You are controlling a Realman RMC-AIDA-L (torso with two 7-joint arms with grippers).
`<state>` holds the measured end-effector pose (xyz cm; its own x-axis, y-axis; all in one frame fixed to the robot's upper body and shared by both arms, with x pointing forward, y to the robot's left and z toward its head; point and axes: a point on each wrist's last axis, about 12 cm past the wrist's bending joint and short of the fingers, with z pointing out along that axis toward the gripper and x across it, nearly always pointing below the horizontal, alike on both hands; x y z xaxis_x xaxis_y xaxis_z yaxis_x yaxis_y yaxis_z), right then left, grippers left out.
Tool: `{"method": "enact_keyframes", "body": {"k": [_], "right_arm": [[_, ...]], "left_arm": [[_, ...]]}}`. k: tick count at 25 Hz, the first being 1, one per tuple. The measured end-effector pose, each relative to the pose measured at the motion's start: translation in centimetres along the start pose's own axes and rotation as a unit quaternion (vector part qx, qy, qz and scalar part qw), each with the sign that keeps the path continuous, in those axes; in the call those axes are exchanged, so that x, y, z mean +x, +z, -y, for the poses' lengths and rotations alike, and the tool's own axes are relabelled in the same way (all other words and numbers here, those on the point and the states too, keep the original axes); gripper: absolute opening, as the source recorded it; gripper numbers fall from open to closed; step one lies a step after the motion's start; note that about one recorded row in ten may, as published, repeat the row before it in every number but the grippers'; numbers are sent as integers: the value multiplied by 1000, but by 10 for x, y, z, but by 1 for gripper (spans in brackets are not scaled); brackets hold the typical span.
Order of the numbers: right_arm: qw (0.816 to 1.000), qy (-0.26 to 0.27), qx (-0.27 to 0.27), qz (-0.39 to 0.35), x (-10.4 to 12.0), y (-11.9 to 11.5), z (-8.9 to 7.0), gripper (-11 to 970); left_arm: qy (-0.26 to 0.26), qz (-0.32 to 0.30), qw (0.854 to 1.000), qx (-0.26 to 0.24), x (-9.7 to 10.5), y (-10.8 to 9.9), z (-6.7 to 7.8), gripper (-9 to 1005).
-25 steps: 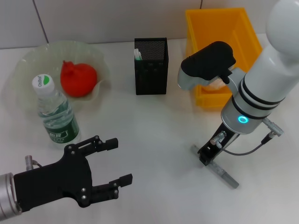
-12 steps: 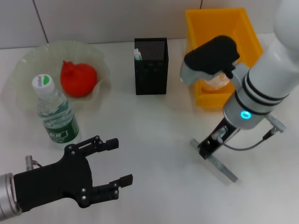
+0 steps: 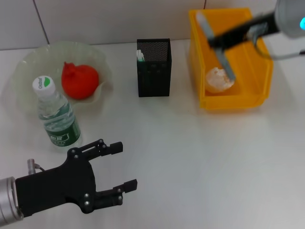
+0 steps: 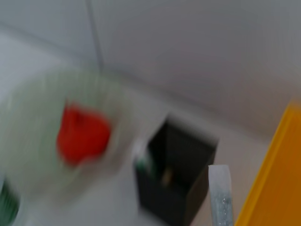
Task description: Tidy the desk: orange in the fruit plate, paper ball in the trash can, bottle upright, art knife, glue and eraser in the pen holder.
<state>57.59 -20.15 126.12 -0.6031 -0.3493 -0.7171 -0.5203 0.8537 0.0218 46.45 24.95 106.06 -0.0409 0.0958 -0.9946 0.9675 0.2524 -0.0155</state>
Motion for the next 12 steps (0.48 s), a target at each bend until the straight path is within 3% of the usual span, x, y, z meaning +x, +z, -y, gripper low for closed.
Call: {"method": "enact_keyframes", "body": {"k": [1,5,6,12], "right_arm": [[998,-11,18,61,-12,-7,3,124],[991,-31,32,128,-24,-4,1,123],[984,-39,37,168,-29,7,-2,123],[973,-59,43,217,-26,44,-11,121]], "left_arm": [[1,0,1000,2,0,1,0,799],[1,2,1000,5,-1,1,0,799],[1,3,1000,6,-1,1,0,799],[-2,4,1000,5,-1,1,0,799]]}}
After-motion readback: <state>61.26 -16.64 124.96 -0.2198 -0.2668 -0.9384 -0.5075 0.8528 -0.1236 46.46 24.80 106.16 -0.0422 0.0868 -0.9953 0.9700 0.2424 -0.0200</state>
